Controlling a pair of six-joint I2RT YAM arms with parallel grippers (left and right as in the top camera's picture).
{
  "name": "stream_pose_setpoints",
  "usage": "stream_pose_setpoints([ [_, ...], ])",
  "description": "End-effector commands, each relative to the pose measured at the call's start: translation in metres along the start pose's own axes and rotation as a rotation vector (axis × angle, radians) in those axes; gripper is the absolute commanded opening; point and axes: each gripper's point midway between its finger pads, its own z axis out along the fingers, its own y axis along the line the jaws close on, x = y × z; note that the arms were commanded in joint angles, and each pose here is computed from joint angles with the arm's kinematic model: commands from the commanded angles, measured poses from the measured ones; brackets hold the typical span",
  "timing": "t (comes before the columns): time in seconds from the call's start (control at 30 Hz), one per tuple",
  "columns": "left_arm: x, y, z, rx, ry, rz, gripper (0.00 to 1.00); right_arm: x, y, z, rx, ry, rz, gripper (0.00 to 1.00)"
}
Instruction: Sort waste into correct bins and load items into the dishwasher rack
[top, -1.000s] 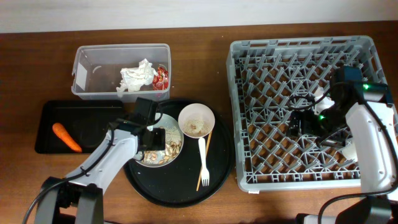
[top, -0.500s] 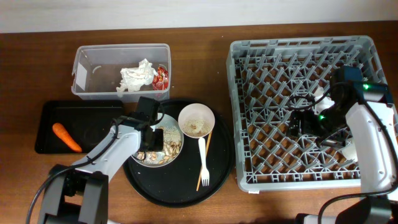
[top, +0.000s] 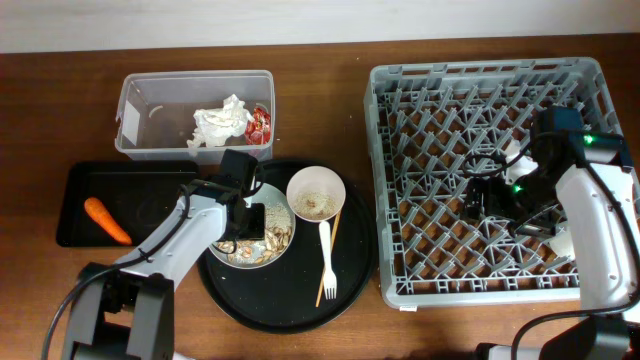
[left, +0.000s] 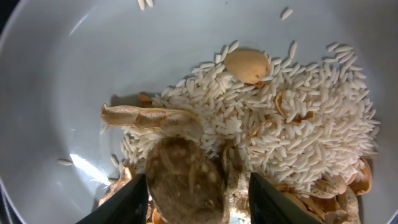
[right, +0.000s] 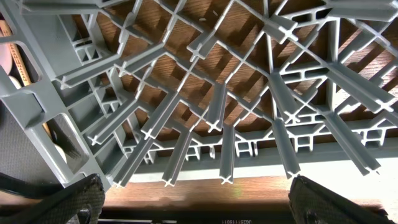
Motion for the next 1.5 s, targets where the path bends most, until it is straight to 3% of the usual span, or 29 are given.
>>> stream_pose_setpoints([
  [0.0, 0.002, -0.002, 0.003, 0.005, 0.013, 0.008, 0.50, 0.001, 0.000, -0.001, 0.009, 0.002, -0.017, 0.98],
  [0.07, 0.002, -0.002, 0.003, 0.005, 0.014, 0.009, 0.43, 0.001, 0.000, -0.001, 0.009, 0.003, -0.017, 0.98],
  [0.13, 0.002, -0.002, 0.003, 0.005, 0.015, 0.009, 0.27, 0.002, 0.000, -0.001, 0.010, 0.004, -0.017, 0.98],
  [0.27, -0.002, -0.002, -0.002, 0.005, 0.011, 0.009, 0.15, 0.002, 0.000, -0.001, 0.009, 0.004, -0.019, 0.98],
  [0.37, -0.029, 0.013, -0.048, -0.097, -0.070, 0.005, 0.04, 0.002, 0.000, -0.001, 0.010, 0.004, -0.019, 0.98],
  [0.47, -0.050, 0.026, -0.084, -0.103, -0.171, -0.039, 0.00, 0.002, 0.000, -0.001, 0.010, 0.004, -0.019, 0.99],
  [0.57, -0.053, 0.081, -0.088, -0.142, -0.177, -0.196, 0.00, 0.002, 0.000, -0.001, 0.010, 0.004, -0.019, 0.98],
  [0.63, -0.060, 0.153, -0.093, -0.190, -0.233, -0.394, 0.01, 0.002, 0.000, -0.001, 0.010, 0.004, -0.019, 0.98],
  [0.8, -0.071, 0.228, -0.089, -0.248, -0.329, -0.580, 0.01, 0.002, 0.000, -0.001, 0.010, 0.005, -0.019, 0.98],
  [0.93, -0.068, 0.257, -0.059, -0.267, -0.294, -0.641, 0.17, 0.002, 0.000, -0.001, 0.010, 0.005, -0.019, 0.98],
  [0.97, -0.068, 0.260, -0.059, -0.269, -0.302, -0.649, 0.47, 0.002, 0.000, -0.001, 0.010, 0.004, -0.019, 0.98],
  [1.0, -0.071, 0.261, -0.061, -0.268, -0.316, -0.649, 0.87, 0.002, 0.000, -0.001, 0.010, 0.006, -0.019, 0.98],
  [1.03, -0.073, 0.259, -0.062, -0.255, -0.317, -0.647, 0.99, 0.003, 0.000, -0.001, 0.010, 0.008, -0.019, 0.98],
  [1.1, -0.077, 0.244, -0.072, -0.168, -0.318, -0.634, 0.99, 0.003, 0.000, -0.001, 0.010, 0.008, -0.019, 0.98],
  [1.23, -0.073, 0.162, -0.098, 0.055, -0.273, -0.505, 0.99, 0.002, 0.000, -0.001, 0.010, 0.006, -0.019, 0.98],
  [1.27, -0.068, 0.139, -0.097, 0.072, -0.229, -0.433, 0.99, 0.002, 0.000, -0.001, 0.010, 0.006, -0.019, 0.98],
  [1.33, -0.035, 0.051, -0.088, 0.120, -0.049, -0.185, 0.99, 0.002, 0.000, -0.001, 0.010, 0.007, -0.019, 0.98],
  [1.4, -0.012, 0.001, -0.082, 0.138, 0.021, -0.023, 0.99, 0.003, 0.000, -0.001, 0.010, 0.009, -0.019, 0.98],
  [1.47, 0.025, -0.038, -0.069, 0.143, 0.104, 0.127, 0.89, 0.003, 0.000, -0.001, 0.010, 0.010, -0.018, 0.98],
])
